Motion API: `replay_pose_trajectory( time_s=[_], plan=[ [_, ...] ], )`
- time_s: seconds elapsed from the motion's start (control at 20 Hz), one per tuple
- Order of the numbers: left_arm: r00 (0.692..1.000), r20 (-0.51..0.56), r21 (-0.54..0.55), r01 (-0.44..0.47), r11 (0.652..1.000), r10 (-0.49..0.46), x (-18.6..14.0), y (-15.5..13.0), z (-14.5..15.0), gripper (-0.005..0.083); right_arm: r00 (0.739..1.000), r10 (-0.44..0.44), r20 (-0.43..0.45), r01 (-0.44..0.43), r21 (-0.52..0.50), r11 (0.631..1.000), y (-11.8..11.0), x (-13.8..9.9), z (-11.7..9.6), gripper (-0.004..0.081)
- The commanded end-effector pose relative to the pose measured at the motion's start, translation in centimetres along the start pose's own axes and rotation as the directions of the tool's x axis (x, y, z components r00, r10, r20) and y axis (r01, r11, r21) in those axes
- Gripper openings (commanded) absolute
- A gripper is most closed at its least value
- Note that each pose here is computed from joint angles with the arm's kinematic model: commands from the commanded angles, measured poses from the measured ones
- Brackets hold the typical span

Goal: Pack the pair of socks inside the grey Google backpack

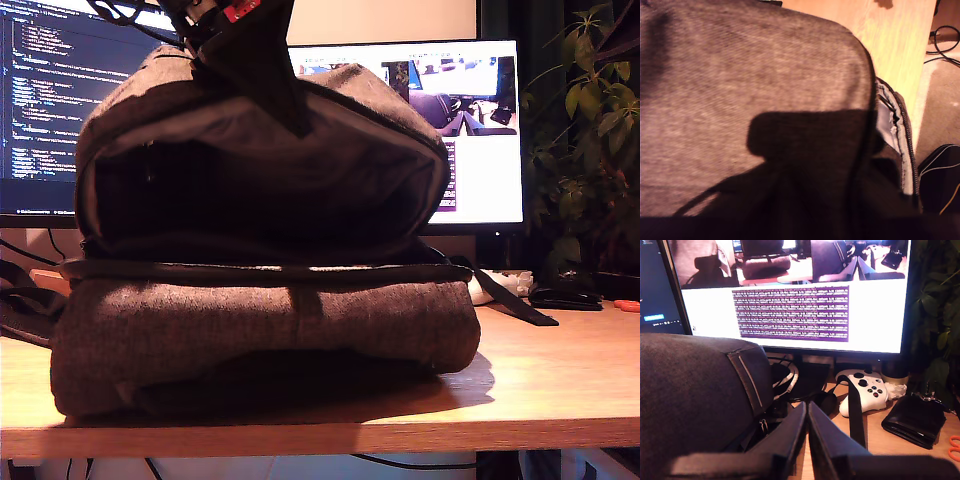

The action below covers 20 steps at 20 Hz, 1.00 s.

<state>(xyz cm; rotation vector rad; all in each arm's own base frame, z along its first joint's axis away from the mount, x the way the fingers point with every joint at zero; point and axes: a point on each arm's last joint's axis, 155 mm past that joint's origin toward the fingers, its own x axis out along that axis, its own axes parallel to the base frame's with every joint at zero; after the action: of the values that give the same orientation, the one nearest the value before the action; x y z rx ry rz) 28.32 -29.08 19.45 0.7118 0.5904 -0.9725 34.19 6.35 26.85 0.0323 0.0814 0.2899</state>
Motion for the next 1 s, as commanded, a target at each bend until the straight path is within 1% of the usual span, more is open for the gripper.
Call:
replay_pose_trajectory(
  time_s=[0.0,0.2,0.55,0.6,0.65,0.7,0.75,0.85,0.95],
  plan=[
    [1.000,-0.018,-0.008,0.005,1.000,-0.005,0.5,-0.1,-0.4,0.0730,1.000,0.003,-0.002,-0.003,0.003,1.000,0.0,0.1,-0.1,-0.0011],
    [0.998,-0.047,0.005,0.037,0.999,-0.037,-0.3,-1.1,-0.3,0.0730,1.000,0.003,-0.003,-0.003,0.003,1.000,0.0,0.1,-0.2,-0.0011],
    [0.994,-0.064,0.049,0.097,0.994,-0.094,-2.3,-3.3,1.3,0.0726,1.000,0.003,-0.003,-0.003,0.001,1.000,0.0,0.1,-0.2,-0.0011],
    [0.993,-0.063,0.056,0.103,0.993,-0.099,-2.6,-3.6,1.6,0.0709,1.000,0.003,-0.003,-0.003,0.001,1.000,0.0,0.1,-0.2,-0.0011],
    [0.993,-0.061,0.062,0.107,0.992,-0.103,-2.9,-3.8,1.8,0.0645,1.000,0.003,-0.003,-0.003,0.002,1.000,0.0,0.1,-0.2,-0.0011],
    [0.993,-0.056,0.067,0.108,0.992,-0.104,-3.2,-3.8,2.2,0.0536,1.000,0.003,-0.007,-0.003,0.002,1.000,0.0,0.1,-0.3,-0.0011],
    [0.993,-0.049,0.071,0.108,0.992,-0.105,-3.5,-3.9,2.6,0.0379,1.000,0.001,-0.017,-0.001,0.003,1.000,0.0,0.1,-0.5,-0.0011],
    [0.996,-0.020,0.077,0.093,0.993,-0.092,-4.1,-3.4,3.6,-0.0001,0.999,-0.022,-0.046,0.022,0.009,1.000,-0.4,0.1,-1.3,-0.0011],
    [0.997,0.006,0.075,0.070,0.995,-0.071,-4.3,-2.7,4.4,-0.0021,0.994,-0.022,-0.110,0.025,0.023,0.999,-0.5,0.0,-2.9,-0.0011]
  ],
)
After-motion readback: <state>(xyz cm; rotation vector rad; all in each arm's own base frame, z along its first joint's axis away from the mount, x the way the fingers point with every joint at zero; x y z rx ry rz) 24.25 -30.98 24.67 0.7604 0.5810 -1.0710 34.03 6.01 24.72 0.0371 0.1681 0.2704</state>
